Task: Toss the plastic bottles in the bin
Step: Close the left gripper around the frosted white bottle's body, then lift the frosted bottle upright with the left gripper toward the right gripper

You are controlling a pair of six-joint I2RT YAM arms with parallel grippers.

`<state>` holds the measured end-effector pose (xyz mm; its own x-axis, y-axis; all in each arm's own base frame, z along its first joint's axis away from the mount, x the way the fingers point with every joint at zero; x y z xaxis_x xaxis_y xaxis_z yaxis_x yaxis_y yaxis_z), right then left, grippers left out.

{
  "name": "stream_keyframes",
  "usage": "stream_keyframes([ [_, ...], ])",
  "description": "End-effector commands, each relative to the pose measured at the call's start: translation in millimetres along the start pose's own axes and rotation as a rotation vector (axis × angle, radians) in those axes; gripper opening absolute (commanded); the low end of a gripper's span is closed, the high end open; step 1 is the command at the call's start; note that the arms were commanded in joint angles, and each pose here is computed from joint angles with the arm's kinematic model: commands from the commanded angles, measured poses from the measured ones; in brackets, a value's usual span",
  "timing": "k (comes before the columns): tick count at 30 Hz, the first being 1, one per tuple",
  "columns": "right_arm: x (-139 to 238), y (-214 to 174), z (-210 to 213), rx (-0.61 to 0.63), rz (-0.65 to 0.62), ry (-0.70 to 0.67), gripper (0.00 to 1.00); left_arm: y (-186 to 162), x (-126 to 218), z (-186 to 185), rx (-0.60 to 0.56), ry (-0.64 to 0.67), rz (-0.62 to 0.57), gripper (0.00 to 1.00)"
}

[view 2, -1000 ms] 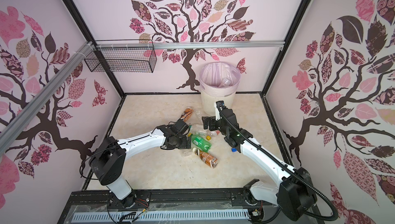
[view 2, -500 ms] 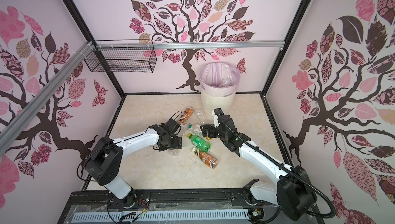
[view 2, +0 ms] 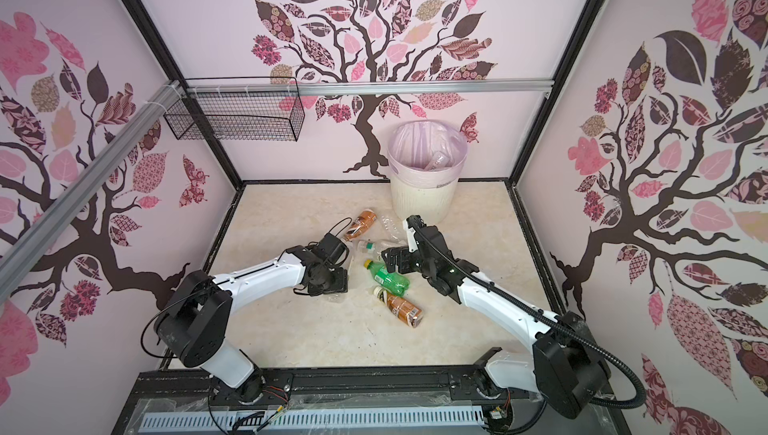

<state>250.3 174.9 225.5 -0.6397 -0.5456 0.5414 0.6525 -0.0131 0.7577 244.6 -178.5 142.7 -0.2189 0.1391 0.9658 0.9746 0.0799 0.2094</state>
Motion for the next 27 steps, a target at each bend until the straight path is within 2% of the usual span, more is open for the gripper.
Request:
stream_keyframes([
  [1,-0.9,7.8,4.7,-0.011,-0.02,0.015,1.0,-3.6,3.4,5.4,0.0,-0.017,-0.024,0.62],
  [9,-2.0,4.6,3.8,-0.029,-0.017,0.02,0.99,-4.8,6.3,6.5,-0.003,-0.05,-0.028,0.59],
  [20,-9.3,9.8,7.4,-0.079,-0.015,0.052,0.99,-5.4,21.2,-1.9,-0.055,-0.188,-0.046,0.58],
  [27,-12.8,24.2,12.8,-0.106,-0.03,0.06,1.0,0.1,46.4,-7.0,-0.1,-0.269,-0.133,0.57],
])
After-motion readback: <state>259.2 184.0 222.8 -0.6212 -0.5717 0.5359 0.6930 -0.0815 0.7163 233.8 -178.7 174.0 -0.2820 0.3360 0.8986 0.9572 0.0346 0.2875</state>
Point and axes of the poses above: each gripper's point midway between its finger pads, its own x axis back along the fingers, its own z axis along the line the jaws close on, y = z × x, the point moved 10 cm from there along x, back along the fingers, and after that the axes turned 2 degrees about x, right-handed, at the moved point
